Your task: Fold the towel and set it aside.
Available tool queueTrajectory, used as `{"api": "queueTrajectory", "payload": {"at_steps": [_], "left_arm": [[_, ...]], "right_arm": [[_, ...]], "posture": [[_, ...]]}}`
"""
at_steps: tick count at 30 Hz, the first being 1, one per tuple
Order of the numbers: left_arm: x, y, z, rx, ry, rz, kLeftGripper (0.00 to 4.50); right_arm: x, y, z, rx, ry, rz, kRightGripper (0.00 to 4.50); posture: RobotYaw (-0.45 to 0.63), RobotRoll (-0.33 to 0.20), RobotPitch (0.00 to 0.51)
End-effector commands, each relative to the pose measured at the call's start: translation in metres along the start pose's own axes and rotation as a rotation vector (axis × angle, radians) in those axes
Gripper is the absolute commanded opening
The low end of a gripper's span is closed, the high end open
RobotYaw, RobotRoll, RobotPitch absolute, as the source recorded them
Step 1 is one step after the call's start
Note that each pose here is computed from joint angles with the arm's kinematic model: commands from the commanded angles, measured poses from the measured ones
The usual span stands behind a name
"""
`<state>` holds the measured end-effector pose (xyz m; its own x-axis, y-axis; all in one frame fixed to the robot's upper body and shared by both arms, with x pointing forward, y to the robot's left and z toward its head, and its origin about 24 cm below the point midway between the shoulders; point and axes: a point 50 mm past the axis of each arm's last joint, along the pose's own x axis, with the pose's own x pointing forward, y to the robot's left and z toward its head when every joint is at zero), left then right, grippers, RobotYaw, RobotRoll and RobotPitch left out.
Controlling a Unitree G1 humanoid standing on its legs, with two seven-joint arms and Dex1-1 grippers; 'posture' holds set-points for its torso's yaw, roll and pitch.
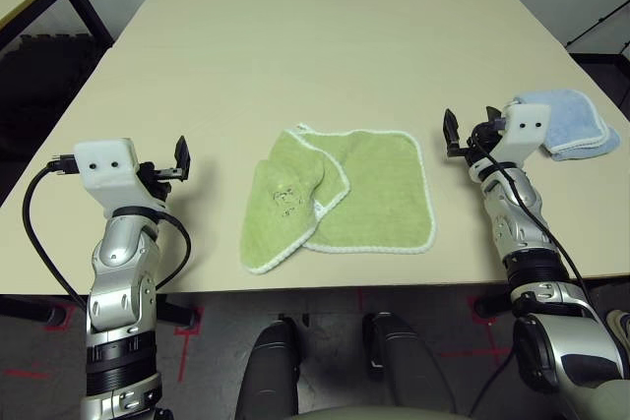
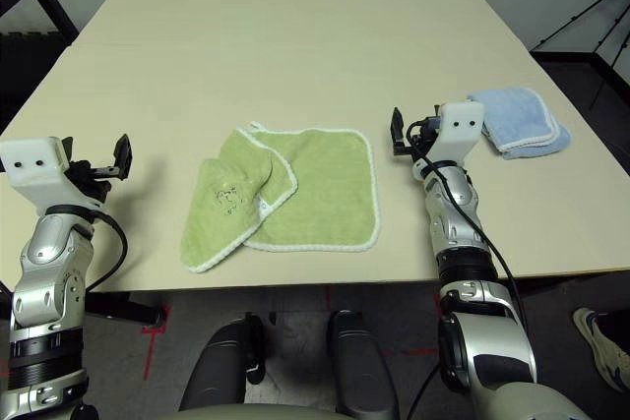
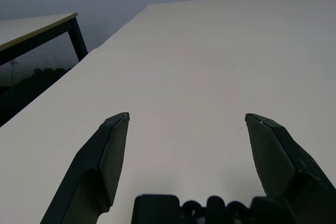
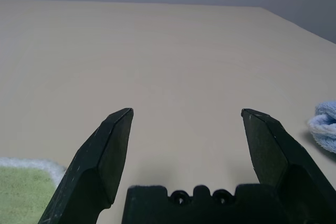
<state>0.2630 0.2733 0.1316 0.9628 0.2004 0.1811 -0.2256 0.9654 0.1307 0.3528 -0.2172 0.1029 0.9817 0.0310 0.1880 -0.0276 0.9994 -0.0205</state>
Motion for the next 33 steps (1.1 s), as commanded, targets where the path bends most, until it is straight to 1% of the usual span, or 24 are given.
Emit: {"api": "queueTrajectory", "payload": {"at_steps": [1, 4, 8, 13, 15, 16, 19, 20, 21, 23, 28, 31, 33], "left_arm": [[-0.003, -0.005, 0.003, -0.004, -0.004, -0.038, 4.50], [-0.006, -0.013, 0.011, -0.028, 0.000, -0.153, 4.50], [-0.012, -0.024, 0.022, -0.020, 0.022, -0.305, 4.50], [-0.017, -0.037, 0.032, -0.101, 0.025, -0.449, 4.50], [-0.019, -0.044, 0.038, -0.152, -0.024, -0.526, 4.50], [-0.019, -0.045, 0.042, -0.176, -0.085, -0.551, 4.50], [-0.022, -0.047, 0.040, -0.207, -0.028, -0.621, 4.50], [-0.022, -0.047, 0.041, -0.199, -0.014, -0.618, 4.50], [-0.022, -0.045, 0.042, -0.146, -0.007, -0.590, 4.50], [-0.021, -0.048, 0.046, -0.126, -0.010, -0.620, 4.50], [-0.031, -0.065, 0.046, -0.084, 0.011, -0.800, 4.50], [-0.036, -0.066, 0.042, -0.026, 0.031, -0.891, 4.50], [-0.037, -0.065, 0.044, -0.013, -0.016, -0.938, 4.50]], "right_arm": [[-0.003, 0.000, -0.004, -0.009, 0.011, 0.007, 4.47], [-0.003, -0.001, -0.002, -0.017, 0.008, 0.018, 4.47], [-0.001, -0.003, -0.001, -0.023, 0.009, 0.023, 4.47], [0.001, -0.003, 0.000, -0.023, 0.008, 0.026, 4.47], [0.001, -0.003, 0.000, -0.024, 0.007, 0.029, 4.47], [0.001, -0.003, 0.000, -0.024, 0.008, 0.029, 4.47], [0.002, -0.004, 0.001, -0.026, 0.009, 0.033, 4.47], [0.002, -0.005, 0.001, -0.028, 0.010, 0.034, 4.47], [0.003, -0.005, 0.001, -0.029, 0.010, 0.035, 4.47], [0.003, -0.006, 0.002, -0.031, 0.010, 0.037, 4.47], [0.006, -0.009, 0.004, -0.038, 0.006, 0.039, 4.47], [0.006, -0.010, 0.005, -0.044, 0.006, 0.042, 4.47], [0.007, -0.011, 0.005, -0.046, 0.007, 0.042, 4.47]], "posture": [[-0.09, 0.000, 0.121], [-0.09, 0.000, 0.122], [-0.09, 0.000, 0.122], [-0.08, 0.000, 0.124], [-0.08, 0.000, 0.124], [-0.08, 0.000, 0.124], [-0.07, 0.000, 0.122], [-0.07, 0.000, 0.121], [-0.07, 0.000, 0.121], [-0.07, 0.000, 0.120], [-0.07, 0.000, 0.117], [-0.07, 0.000, 0.117], [-0.07, 0.000, 0.117]]}}
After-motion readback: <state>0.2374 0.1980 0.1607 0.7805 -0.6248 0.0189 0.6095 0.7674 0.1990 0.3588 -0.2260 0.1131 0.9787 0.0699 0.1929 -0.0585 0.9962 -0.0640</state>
